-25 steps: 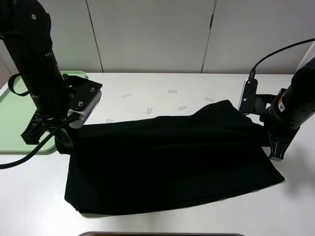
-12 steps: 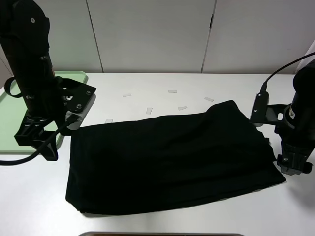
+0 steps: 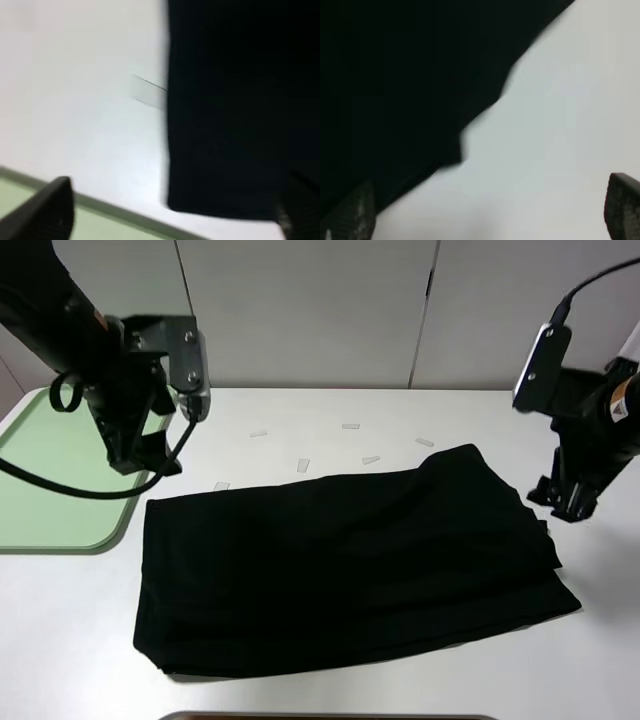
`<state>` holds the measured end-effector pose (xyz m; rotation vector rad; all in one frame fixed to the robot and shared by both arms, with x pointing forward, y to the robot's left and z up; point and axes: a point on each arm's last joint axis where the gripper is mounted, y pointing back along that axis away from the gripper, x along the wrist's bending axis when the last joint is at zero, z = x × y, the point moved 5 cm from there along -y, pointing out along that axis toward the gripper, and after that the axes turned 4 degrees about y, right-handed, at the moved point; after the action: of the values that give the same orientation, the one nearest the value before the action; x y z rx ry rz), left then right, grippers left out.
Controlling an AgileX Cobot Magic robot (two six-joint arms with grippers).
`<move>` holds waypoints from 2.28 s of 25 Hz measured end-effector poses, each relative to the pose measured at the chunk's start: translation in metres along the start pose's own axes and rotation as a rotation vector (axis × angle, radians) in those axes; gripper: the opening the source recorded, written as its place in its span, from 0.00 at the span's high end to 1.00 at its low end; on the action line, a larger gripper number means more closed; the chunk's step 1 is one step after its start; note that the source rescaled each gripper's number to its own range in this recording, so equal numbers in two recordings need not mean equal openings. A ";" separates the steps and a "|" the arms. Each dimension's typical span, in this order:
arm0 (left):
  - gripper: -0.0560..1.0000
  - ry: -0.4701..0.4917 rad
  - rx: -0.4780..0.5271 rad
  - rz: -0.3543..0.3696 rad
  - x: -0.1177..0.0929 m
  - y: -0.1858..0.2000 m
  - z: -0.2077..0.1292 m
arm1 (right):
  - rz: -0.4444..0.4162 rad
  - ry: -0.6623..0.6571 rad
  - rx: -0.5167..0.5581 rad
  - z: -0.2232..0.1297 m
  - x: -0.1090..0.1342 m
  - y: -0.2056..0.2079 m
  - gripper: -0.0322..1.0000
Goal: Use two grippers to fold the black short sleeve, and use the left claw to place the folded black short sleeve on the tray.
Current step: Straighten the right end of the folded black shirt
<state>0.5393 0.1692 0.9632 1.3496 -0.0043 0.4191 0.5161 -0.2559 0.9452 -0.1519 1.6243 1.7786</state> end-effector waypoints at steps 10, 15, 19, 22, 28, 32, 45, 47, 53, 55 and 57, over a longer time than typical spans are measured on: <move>0.00 0.075 -0.290 0.259 -0.001 0.111 0.011 | -0.323 -0.237 -0.382 0.020 -0.040 0.101 0.00; 0.00 0.228 -0.524 0.282 -0.031 0.181 0.008 | -0.434 -0.297 -0.511 0.012 -0.042 0.152 0.00; 0.00 0.328 -0.705 0.296 -0.072 0.231 -0.012 | -0.469 -0.376 -0.609 0.006 -0.039 0.182 0.00; 0.00 0.371 -0.781 0.341 -0.092 0.236 -0.030 | -0.476 -0.430 -0.670 0.004 -0.036 0.197 0.00; 0.00 0.477 -0.931 0.420 -0.123 0.225 -0.063 | -0.470 -0.454 -0.690 0.003 -0.035 0.200 0.00; 0.00 0.522 -1.044 0.457 -0.156 0.210 -0.092 | -0.458 -0.471 -0.698 0.004 -0.034 0.200 0.00; 0.00 0.718 -0.763 0.270 -0.208 0.168 -0.142 | -0.447 -0.488 -0.706 0.004 -0.034 0.200 0.00; 0.00 0.732 -0.715 0.250 -0.212 0.164 -0.147 | -0.440 -0.499 -0.712 0.005 -0.033 0.200 0.00; 0.00 0.802 -0.609 0.229 -0.215 0.149 -0.158 | -0.424 -0.525 -0.724 0.006 -0.033 0.200 0.00; 0.00 0.815 -0.606 0.235 -0.214 0.149 -0.159 | -0.407 -0.553 -0.736 0.006 -0.032 0.201 0.00; 0.00 0.823 -0.607 0.234 -0.214 0.149 -0.159 | -0.383 -0.590 -0.753 0.008 -0.031 0.201 0.00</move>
<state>0.2597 0.2805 1.0155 0.5127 0.3662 1.0544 0.4286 -0.2528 1.1287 -0.2327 0.4380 1.8073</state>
